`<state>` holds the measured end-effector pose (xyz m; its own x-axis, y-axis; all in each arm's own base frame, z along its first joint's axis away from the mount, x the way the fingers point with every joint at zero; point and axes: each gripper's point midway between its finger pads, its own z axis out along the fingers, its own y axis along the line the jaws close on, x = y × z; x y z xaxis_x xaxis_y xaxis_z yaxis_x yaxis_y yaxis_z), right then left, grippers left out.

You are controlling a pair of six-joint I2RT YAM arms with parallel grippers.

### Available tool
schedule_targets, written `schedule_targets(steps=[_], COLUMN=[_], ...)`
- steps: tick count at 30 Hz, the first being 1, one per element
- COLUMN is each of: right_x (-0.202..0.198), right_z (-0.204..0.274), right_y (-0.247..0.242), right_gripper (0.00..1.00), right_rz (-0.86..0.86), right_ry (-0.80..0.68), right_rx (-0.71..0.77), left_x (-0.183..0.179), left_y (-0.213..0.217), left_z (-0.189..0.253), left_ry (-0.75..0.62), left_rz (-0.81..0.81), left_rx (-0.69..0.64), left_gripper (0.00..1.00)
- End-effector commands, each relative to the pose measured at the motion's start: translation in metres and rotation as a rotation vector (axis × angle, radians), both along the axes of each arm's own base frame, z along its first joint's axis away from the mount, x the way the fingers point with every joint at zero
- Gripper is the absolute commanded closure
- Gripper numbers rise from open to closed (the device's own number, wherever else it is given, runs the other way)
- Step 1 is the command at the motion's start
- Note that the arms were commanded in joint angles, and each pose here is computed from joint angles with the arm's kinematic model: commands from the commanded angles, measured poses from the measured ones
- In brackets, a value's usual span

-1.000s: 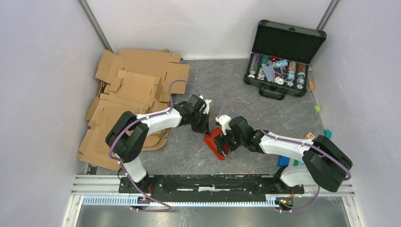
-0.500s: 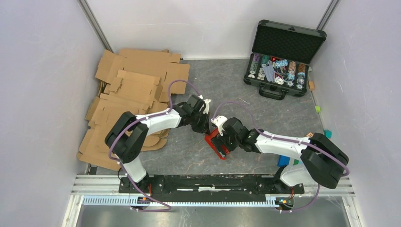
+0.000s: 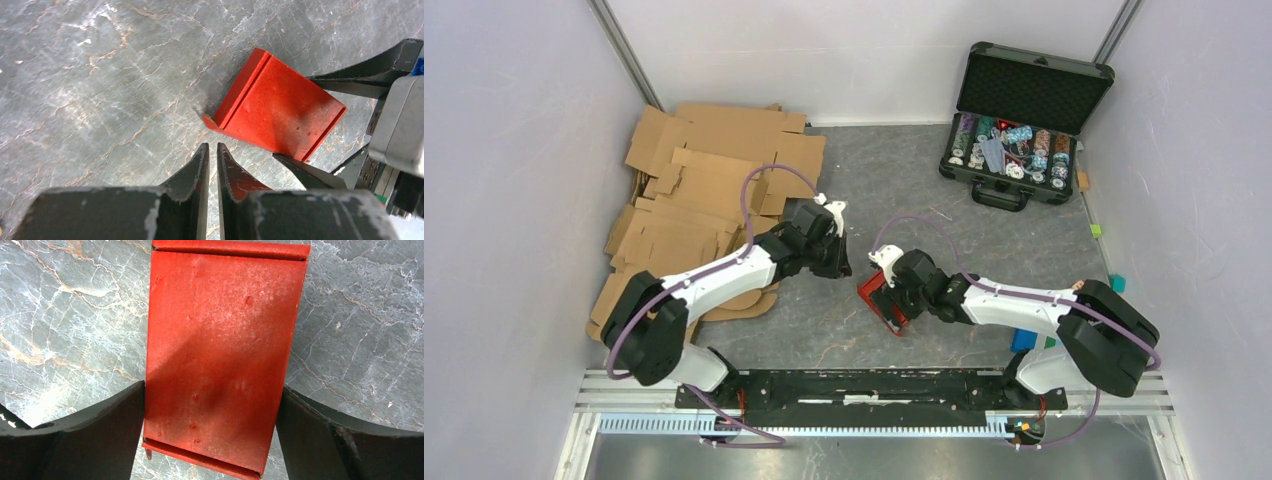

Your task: Fold the paper box

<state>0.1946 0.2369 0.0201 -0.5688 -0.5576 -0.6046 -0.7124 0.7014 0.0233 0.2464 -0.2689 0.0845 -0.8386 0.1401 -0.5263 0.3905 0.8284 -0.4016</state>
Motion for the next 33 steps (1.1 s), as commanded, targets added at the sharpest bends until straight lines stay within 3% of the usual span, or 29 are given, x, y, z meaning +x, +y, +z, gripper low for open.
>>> schedule_targets(steps=[1, 12, 22, 25, 33], right_x=[0.004, 0.010, -0.014, -0.022, -0.031], right_z=[0.010, 0.034, 0.097, 0.103, 0.067], right_y=[0.003, 0.019, 0.049, 0.053, 0.064], right_gripper=[0.08, 0.16, 0.15, 0.13, 0.05], right_rz=[-0.004, -0.034, 0.076, 0.106, 0.103], right_ry=[-0.016, 0.169, 0.370, 0.418, 0.481], right_rx=[0.056, 0.467, 0.925, 0.978, 0.880], left_x=[0.006, -0.013, -0.028, -0.025, -0.023], left_y=[0.015, 0.048, 0.008, -0.001, -0.025], left_z=[0.013, 0.012, 0.013, 0.007, 0.005], left_ry=[-0.052, -0.085, -0.019, 0.009, 0.060], left_rz=[0.102, 0.216, 0.145, 0.138, 0.094], left_rx=[-0.023, -0.087, -0.366, -0.395, -0.483], left_gripper=[0.83, 0.80, 0.77, 0.77, 0.78])
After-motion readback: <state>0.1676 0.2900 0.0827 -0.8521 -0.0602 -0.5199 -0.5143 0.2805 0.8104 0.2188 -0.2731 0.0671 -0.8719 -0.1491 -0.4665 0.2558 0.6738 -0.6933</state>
